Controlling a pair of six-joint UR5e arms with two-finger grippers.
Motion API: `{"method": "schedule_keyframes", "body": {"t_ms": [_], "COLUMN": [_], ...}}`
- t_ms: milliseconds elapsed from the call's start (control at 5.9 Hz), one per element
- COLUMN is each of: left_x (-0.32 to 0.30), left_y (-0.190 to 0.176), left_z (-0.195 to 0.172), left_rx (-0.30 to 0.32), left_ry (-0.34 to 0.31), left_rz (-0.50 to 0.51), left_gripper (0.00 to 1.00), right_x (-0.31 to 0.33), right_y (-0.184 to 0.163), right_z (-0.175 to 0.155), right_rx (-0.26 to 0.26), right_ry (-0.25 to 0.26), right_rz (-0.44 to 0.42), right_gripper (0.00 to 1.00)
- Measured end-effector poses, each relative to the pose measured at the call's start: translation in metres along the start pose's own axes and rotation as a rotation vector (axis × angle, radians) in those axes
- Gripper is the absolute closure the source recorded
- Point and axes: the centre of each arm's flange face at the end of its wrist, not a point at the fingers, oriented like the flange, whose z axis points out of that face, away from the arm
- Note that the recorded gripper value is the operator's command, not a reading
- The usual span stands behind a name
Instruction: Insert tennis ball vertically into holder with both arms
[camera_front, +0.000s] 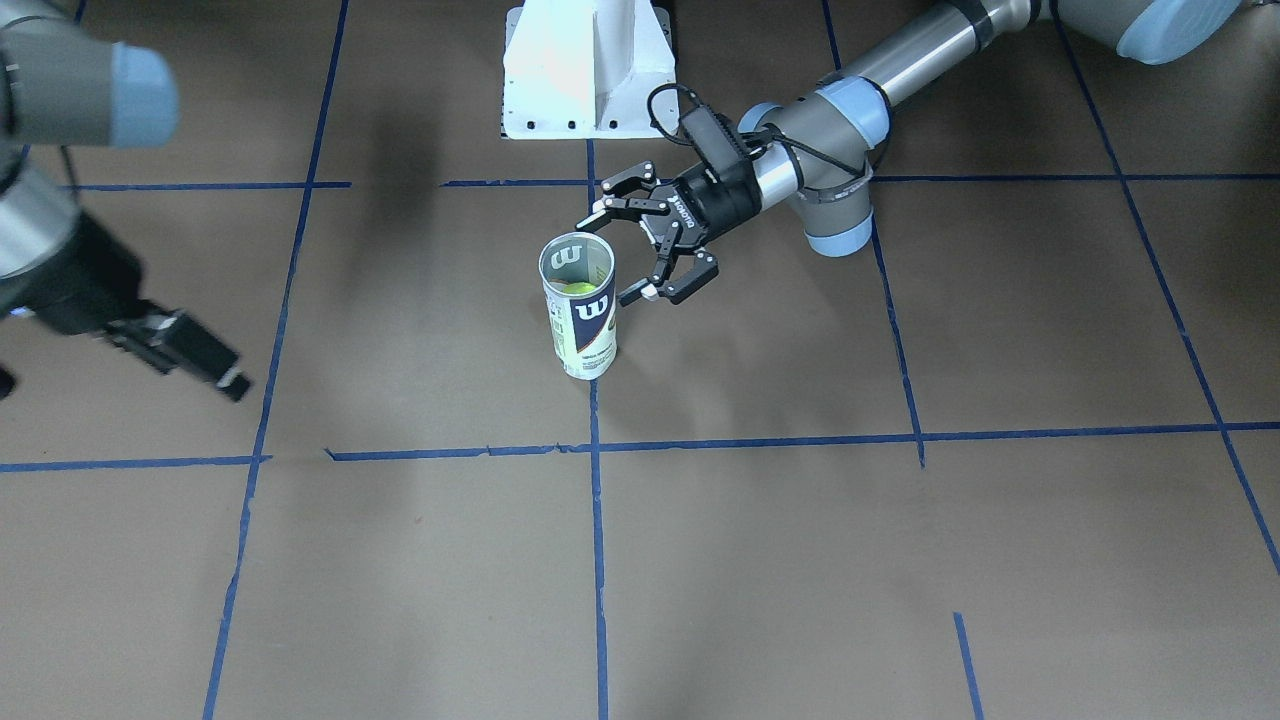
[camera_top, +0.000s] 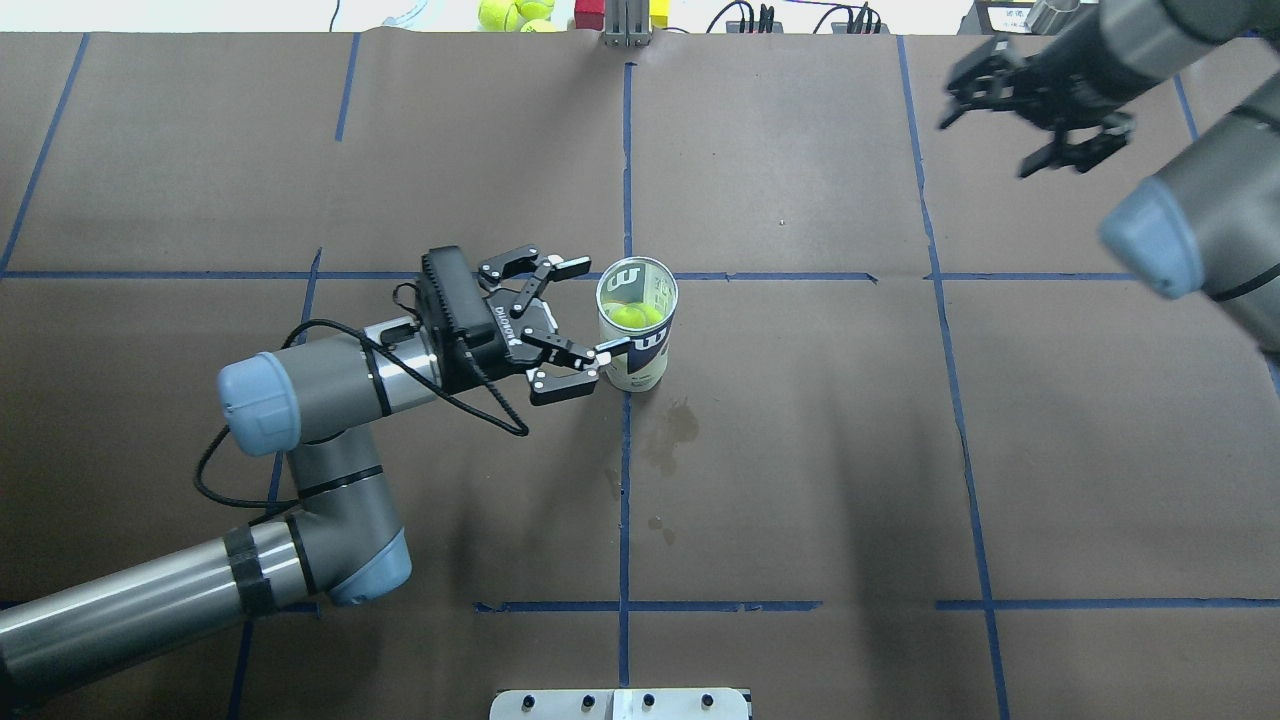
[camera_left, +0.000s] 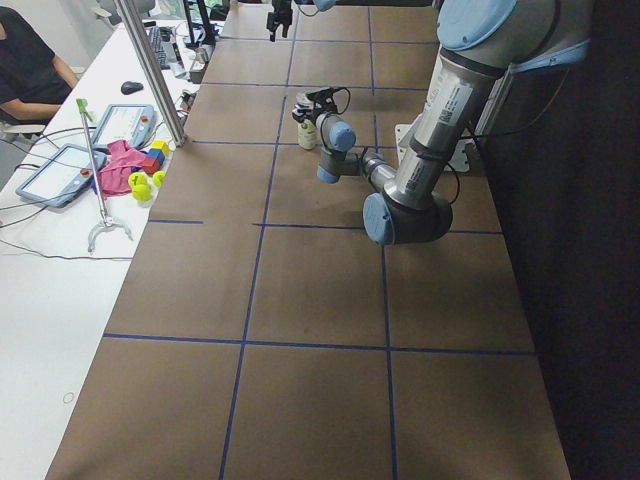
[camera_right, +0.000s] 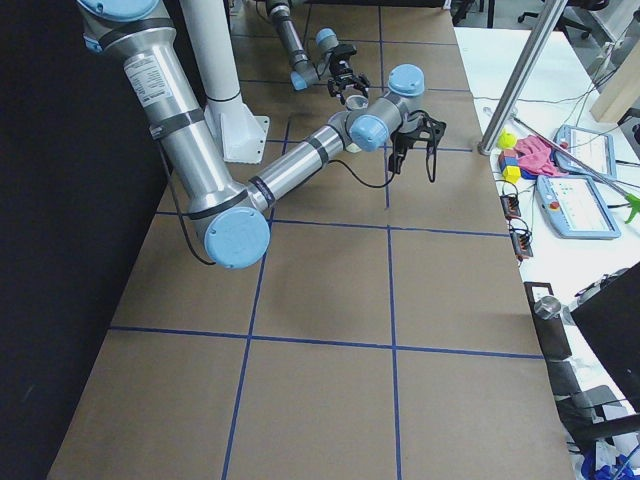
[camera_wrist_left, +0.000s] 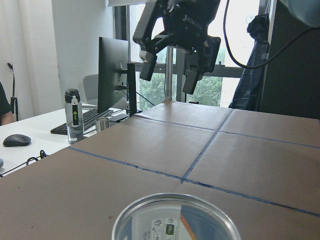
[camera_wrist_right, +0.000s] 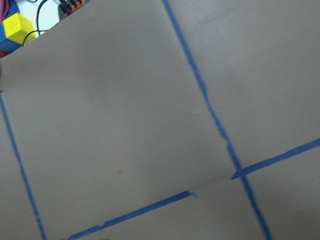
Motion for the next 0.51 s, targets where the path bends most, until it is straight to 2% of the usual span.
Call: {"method": "schedule_keyframes", "body": {"t_ms": [170,509], "left_x": [-0.009,-0.048], "left_y": [-0.002,-0.022], "left_z": [-0.021,-0.061], "left_rx": [0.019,0.033], "left_ry": [-0.006,-0.048], "left_rz": [-0.016,-0.167], "left_gripper": [0.0,0.0], "right_x": [0.052,0.152], "right_y": [-0.044,-0.125], "right_z": [-0.004,-0.007], "right_rx": [0.01,0.008], "right_ry": [0.039,0.125], "right_rz": [-0.05,-0.212], "right_gripper": [0.0,0.0]}}
